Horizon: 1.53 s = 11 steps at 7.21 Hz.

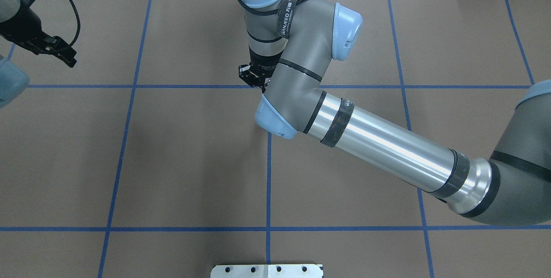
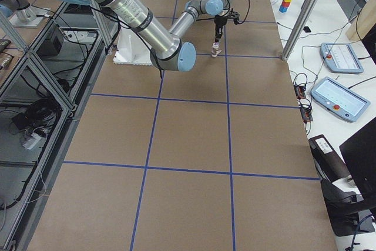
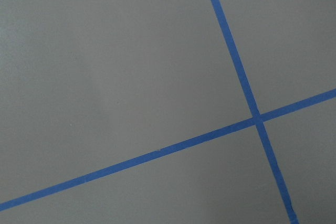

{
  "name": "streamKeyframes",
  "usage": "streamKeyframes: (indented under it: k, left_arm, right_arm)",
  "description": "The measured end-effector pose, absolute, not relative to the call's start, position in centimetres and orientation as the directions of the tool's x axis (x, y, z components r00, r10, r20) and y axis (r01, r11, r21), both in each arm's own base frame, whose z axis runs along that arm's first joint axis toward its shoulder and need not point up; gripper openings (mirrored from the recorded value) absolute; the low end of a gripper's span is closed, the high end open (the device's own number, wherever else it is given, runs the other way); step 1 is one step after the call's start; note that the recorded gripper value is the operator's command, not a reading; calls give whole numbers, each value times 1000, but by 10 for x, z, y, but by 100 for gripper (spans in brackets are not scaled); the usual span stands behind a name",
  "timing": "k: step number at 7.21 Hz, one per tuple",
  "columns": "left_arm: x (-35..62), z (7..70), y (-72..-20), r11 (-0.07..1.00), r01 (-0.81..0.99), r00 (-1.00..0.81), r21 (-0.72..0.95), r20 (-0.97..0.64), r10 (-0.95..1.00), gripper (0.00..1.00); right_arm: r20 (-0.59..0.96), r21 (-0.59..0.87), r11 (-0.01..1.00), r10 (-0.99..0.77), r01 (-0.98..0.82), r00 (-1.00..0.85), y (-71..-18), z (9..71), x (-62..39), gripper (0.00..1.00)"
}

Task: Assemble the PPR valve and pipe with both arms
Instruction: 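Lower the chrome fitting onto the valve top and seat it, right gripper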

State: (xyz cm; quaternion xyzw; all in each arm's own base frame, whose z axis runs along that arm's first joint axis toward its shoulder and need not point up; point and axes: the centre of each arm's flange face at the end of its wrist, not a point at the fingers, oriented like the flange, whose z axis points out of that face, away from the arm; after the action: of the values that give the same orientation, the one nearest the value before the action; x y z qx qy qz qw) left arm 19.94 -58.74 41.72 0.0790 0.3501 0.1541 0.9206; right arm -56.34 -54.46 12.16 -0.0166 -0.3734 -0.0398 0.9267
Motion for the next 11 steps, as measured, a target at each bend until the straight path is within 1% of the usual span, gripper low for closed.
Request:
streamKeyframes:
  k: [11]
  left_arm:
    - [202,422,-592,942,-231,710,243,-620,334,100]
  right_arm:
    - [687,-8,996,-59,88,724,-545,130,-565,0]
